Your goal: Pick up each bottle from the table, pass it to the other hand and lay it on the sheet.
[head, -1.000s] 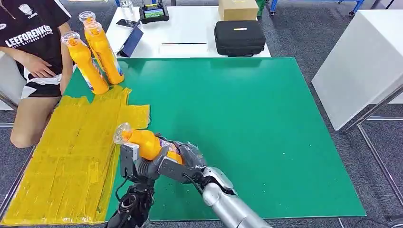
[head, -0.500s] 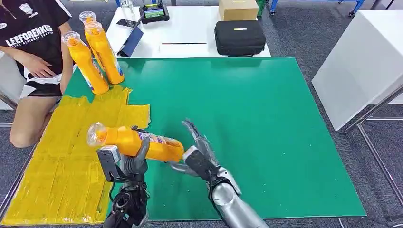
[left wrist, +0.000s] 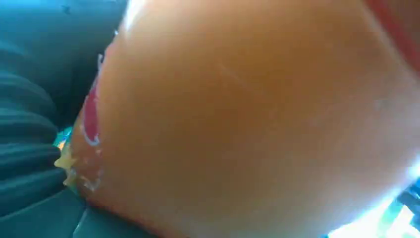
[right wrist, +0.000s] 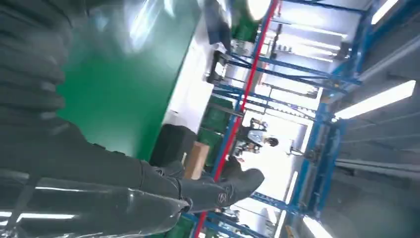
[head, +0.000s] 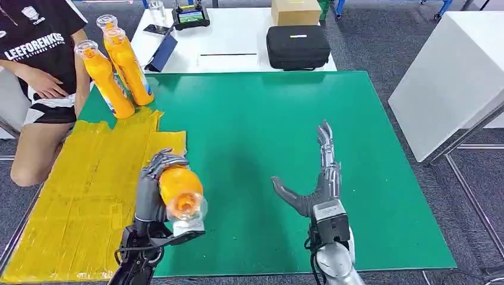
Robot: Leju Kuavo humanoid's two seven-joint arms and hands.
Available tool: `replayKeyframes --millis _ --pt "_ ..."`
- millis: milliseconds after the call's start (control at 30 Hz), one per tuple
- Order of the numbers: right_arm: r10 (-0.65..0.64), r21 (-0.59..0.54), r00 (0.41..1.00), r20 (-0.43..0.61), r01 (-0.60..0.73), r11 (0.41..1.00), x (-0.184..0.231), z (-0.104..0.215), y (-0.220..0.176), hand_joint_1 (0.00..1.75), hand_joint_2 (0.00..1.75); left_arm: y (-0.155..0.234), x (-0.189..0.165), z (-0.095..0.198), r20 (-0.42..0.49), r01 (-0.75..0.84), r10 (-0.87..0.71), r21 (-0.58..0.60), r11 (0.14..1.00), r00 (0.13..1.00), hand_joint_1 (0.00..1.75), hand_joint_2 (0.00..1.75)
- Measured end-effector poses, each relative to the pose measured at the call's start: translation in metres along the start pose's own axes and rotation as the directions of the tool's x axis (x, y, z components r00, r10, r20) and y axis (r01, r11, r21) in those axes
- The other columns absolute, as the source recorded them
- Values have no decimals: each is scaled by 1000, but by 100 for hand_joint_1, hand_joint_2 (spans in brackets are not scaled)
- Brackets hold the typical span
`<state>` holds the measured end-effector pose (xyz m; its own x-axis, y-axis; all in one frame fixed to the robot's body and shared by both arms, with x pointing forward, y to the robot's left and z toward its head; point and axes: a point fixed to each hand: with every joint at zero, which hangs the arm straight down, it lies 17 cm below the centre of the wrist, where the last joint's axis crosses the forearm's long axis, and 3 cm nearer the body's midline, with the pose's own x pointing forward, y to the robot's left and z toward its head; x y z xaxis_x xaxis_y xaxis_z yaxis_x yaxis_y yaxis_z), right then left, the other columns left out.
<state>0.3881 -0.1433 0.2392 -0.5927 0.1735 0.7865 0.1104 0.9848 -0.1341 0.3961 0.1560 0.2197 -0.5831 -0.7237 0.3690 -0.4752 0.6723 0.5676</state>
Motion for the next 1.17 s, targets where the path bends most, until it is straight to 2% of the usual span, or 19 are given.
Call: replayKeyframes --millis 67,133,200,233,267,300,333,367,400,467,500,533,567,600,633,700,800,900,1167 --pt "4 -11 1000 12 -4 1000 5 0 -6 0 175 4 -2 -1 5 20 -20 5 1000 1000 175 175" --pt "14 -36 1000 23 -13 999 8 0 -16 0 175 7 7 -6 87 181 -177 -33 983 980 175 175" --pt "14 -67 999 32 -12 998 10 1 -32 0 175 13 8 -8 264 461 -429 -72 884 864 175 175" --pt "17 -80 999 36 -14 997 10 2 -42 0 175 18 -2 -2 393 611 -539 -77 788 745 175 175" --pt "21 -91 999 38 -18 996 10 3 -50 0 175 28 -23 5 428 692 -600 -87 717 676 175 175" --pt "24 -101 999 36 -20 995 9 6 -59 0 175 55 -59 9 391 744 -662 -97 661 639 175 175" --pt "28 -107 999 36 -24 994 9 9 -65 0 175 83 -90 7 348 785 -718 -100 611 603 175 175" --pt "36 -114 998 44 -31 993 11 11 -72 0 175 117 -121 -12 284 829 -785 -80 554 551 175 175" --pt "41 -120 998 53 -35 992 13 11 -77 0 175 149 -153 -47 152 851 -838 -54 523 524 175 175" --pt "46 -126 996 78 -36 991 20 7 -82 0 175 220 -204 -123 -289 863 -824 19 505 488 175 175" --pt "47 -130 995 85 -36 991 24 6 -83 0 175 236 -218 -130 -482 856 -743 29 516 464 175 175" --pt "49 -136 995 89 -36 990 26 6 -85 0 175 241 -220 -131 -589 853 -677 42 520 441 175 175" --pt "51 -144 995 87 -38 989 27 8 -87 0 175 216 -207 -143 -545 845 -695 46 534 469 175 175" --pt "57 -152 995 83 -43 987 26 10 -91 0 175 174 -186 -154 -399 847 -769 34 531 499 175 175" --pt "62 -165 995 84 -47 985 27 11 -96 0 175 121 -167 -147 -204 854 -837 -3 520 508 175 175" --pt "60 -185 994 90 -43 982 32 11 -104 0 175 44 -144 -104 105 868 -862 -59 493 496 175 175" --pt "67 -204 994 92 -47 978 36 12 -116 0 175 -13 -150 -29 366 898 -820 -147 415 439 175 175" --pt "78 -211 992 95 -56 976 38 10 -122 0 175 -32 -170 11 486 917 -777 -206 343 400 175 175" --pt "89 -239 992 94 -64 969 40 8 -131 0 175 -17 -212 17 466 930 -810 -264 256 356 175 175"
